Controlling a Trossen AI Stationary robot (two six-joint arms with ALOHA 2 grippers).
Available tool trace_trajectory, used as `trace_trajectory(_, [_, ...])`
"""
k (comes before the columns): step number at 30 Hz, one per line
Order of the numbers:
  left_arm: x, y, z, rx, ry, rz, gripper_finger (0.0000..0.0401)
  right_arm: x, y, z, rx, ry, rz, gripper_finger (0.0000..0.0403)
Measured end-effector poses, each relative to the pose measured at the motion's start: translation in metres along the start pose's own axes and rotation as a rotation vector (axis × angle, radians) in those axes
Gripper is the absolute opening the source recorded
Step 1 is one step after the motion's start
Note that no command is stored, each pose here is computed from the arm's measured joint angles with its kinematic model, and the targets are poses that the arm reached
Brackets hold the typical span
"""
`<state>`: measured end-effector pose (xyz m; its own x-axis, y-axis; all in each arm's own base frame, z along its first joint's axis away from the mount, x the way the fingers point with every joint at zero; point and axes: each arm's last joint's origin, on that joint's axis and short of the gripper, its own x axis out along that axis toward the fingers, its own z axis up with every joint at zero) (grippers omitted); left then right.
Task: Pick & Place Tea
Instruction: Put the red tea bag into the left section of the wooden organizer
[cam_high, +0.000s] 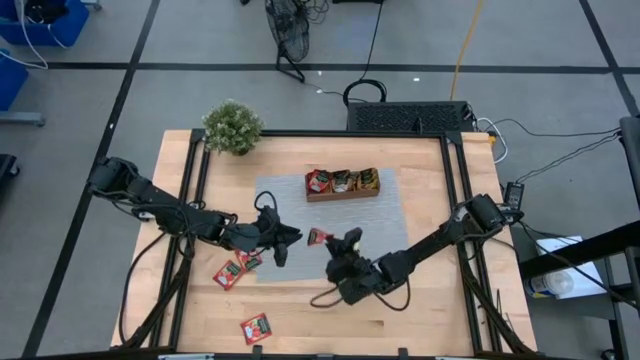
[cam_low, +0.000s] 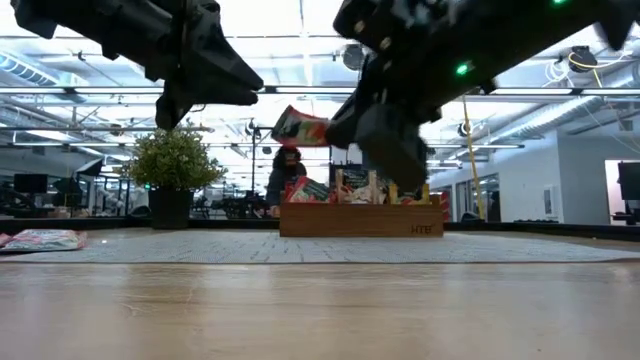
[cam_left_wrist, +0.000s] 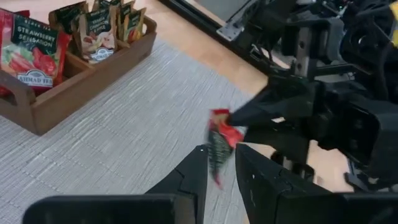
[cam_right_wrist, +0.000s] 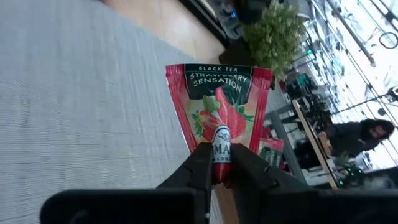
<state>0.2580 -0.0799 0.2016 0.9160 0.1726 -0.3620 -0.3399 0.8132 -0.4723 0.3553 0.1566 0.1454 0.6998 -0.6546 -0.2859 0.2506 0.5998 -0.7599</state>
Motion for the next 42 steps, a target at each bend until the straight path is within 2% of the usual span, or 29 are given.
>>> trace_trajectory(7, [0.004,0.004,0.002,-0.050,-0.008,0.019,0.0089,0.022,-0.012,-0.004,0.014,0.043,-0.034,0.0023])
trace_trajectory(11, [0.012,0.011,-0.002,-0.056,0.007,0.062,0.0089,0.026,-0.016,0.002,0.053,0.018,-0.047,0.0031])
trace_trajectory(16, [0.023,0.023,-0.002,-0.074,0.009,0.118,0.0089,0.026,-0.017,0.007,0.052,-0.015,-0.035,0.0021])
trace_trajectory(20, [0.023,0.022,0.001,-0.064,-0.005,0.103,0.0088,0.026,-0.018,0.008,0.058,-0.021,-0.037,0.0024])
trace_trajectory(26, [0.023,0.015,0.004,-0.055,-0.011,0.014,0.0088,0.025,-0.018,0.008,0.067,-0.026,-0.034,0.0028])
trace_trajectory(34, [0.024,0.018,0.006,-0.012,-0.003,0.013,0.0087,0.026,-0.018,0.009,0.073,-0.031,-0.034,0.0029])
trace_trajectory(36, [0.025,0.018,0.006,0.010,0.001,0.009,0.0075,0.026,-0.018,0.009,0.076,-0.033,-0.027,0.0035])
trace_trajectory(40, [0.023,0.018,0.007,0.114,0.002,0.007,0.0013,0.025,-0.016,0.009,0.089,-0.049,0.029,0.0038])
trace_trajectory(42, [0.021,0.017,0.009,0.169,-0.005,0.000,0.0012,0.024,-0.014,0.009,0.104,-0.052,0.059,0.0040])
